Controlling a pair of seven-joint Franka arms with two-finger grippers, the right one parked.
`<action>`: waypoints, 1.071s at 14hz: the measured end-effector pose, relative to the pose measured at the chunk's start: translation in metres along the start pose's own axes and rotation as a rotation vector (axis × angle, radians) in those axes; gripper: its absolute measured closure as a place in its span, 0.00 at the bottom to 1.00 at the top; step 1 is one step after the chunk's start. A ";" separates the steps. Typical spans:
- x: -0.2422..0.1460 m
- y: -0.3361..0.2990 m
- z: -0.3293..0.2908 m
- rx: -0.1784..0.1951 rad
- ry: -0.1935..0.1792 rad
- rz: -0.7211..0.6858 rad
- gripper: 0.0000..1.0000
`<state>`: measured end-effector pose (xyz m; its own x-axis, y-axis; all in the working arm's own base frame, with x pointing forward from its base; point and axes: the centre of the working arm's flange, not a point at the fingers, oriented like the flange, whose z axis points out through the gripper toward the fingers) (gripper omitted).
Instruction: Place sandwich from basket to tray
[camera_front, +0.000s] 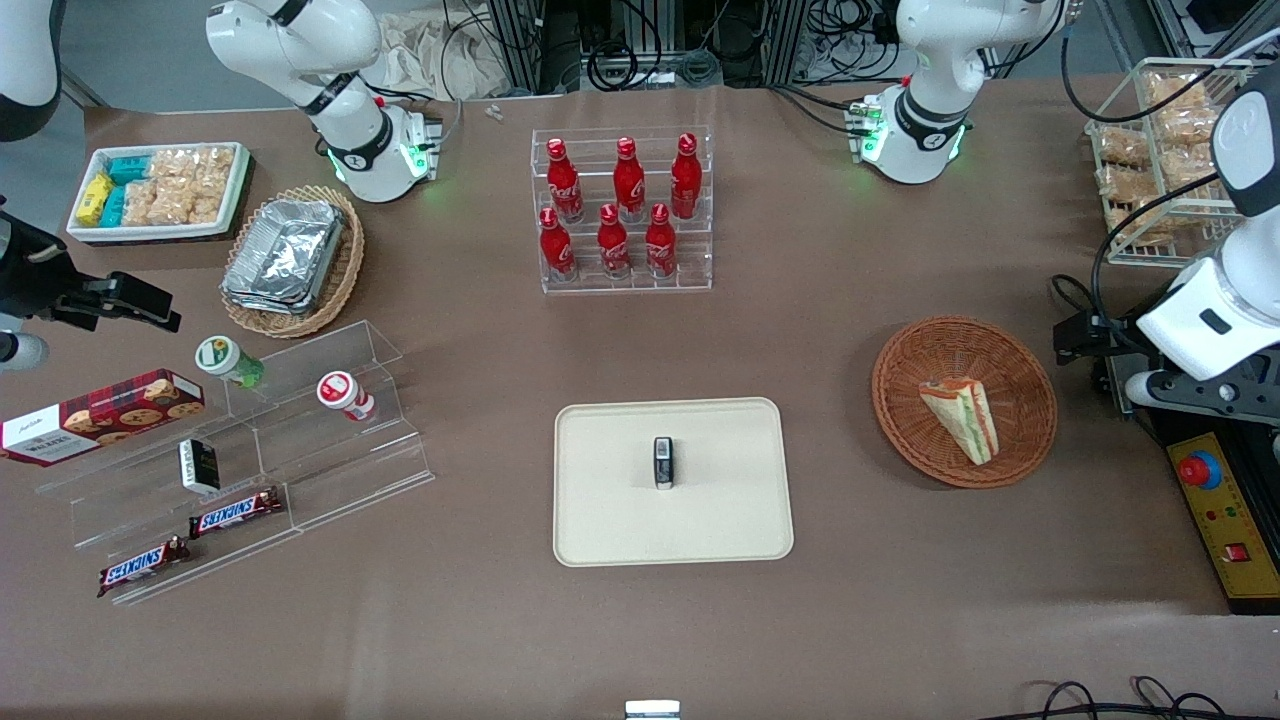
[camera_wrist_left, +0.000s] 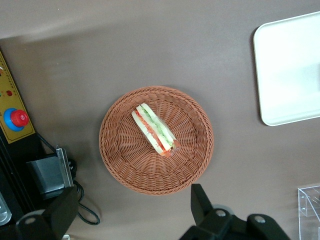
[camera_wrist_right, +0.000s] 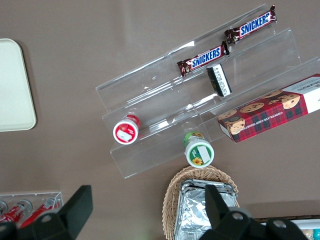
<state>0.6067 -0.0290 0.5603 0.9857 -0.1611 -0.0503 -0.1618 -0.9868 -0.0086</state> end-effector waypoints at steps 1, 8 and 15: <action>-0.001 0.000 0.002 -0.001 -0.008 -0.036 0.00; -0.012 0.006 0.040 0.007 -0.022 -0.185 0.00; -0.038 0.009 0.093 0.017 0.013 -0.389 0.00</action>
<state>0.5632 -0.0301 0.4688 0.9741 0.2246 -0.0270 0.2234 -0.9739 -0.0411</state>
